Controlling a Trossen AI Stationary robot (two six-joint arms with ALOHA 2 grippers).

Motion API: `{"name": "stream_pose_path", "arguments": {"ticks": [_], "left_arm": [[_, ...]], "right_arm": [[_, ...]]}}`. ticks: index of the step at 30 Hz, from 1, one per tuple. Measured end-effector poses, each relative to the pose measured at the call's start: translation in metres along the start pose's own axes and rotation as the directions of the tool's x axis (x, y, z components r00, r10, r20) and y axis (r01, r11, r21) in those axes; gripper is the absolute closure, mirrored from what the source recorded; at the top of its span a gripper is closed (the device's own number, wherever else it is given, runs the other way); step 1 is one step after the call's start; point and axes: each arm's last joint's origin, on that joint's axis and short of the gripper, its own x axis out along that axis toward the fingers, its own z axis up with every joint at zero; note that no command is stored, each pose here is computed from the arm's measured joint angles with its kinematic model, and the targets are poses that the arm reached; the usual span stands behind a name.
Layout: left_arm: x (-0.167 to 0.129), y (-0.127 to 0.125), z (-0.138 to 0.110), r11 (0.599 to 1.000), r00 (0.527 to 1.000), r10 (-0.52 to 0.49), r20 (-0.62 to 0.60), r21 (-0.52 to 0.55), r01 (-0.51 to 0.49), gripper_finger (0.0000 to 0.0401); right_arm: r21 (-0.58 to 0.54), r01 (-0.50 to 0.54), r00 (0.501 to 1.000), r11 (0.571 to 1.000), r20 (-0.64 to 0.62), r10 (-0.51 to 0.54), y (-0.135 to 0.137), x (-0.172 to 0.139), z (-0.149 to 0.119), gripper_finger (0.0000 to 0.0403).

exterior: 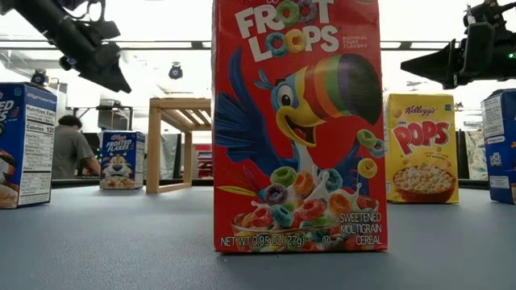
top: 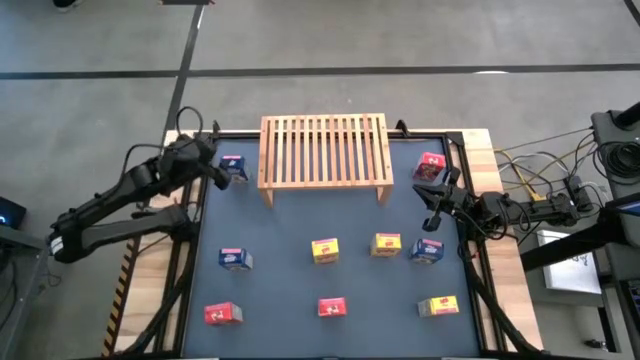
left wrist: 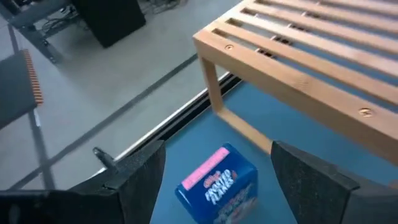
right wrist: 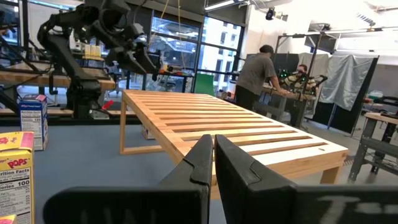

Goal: Stack cereal on shelf
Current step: Put the top left blue cereal box on the shelf

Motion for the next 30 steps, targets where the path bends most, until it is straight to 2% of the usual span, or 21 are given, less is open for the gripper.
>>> {"name": "stream_pose_path", "arguments": {"ticks": [5,10,14,16,20,25,30], "left_arm": [[0.012,0.005,0.012,0.999,0.994,0.047,-0.100,0.006,-0.047,0.0124],[0.022,0.015,0.029,0.998,0.978,0.031,-0.207,0.066,-0.018,0.0114],[0.032,0.027,0.046,0.991,0.956,-0.015,-0.294,0.120,0.052,0.0112],[0.035,0.031,0.053,0.977,0.941,-0.073,-0.330,0.166,0.134,0.0112],[0.045,0.040,0.066,0.959,0.919,-0.176,-0.354,0.149,0.241,0.0112],[0.059,0.051,0.063,0.949,0.861,-0.175,-0.478,0.152,0.277,0.0113],[0.074,0.052,0.056,0.913,0.818,-0.181,-0.546,0.216,0.347,0.0117]], "right_arm": [[0.001,0.001,1.000,1.000,0.000,-0.001,0.000,0.000,0.000,0.0394],[0.001,0.001,1.000,1.000,0.000,-0.001,0.000,0.000,0.000,0.0394],[0.001,0.000,1.000,1.000,0.000,0.000,0.000,0.000,0.000,0.0394],[0.001,0.000,1.000,1.000,0.000,0.000,0.000,0.000,0.000,0.0394],[0.001,0.000,1.000,1.000,0.000,0.000,0.000,0.000,0.000,0.0394],[0.000,0.000,1.000,1.000,0.000,0.000,0.000,0.000,0.000,0.0394],[0.000,0.001,1.000,1.000,0.000,-0.001,0.000,0.000,0.000,0.0394]]}}
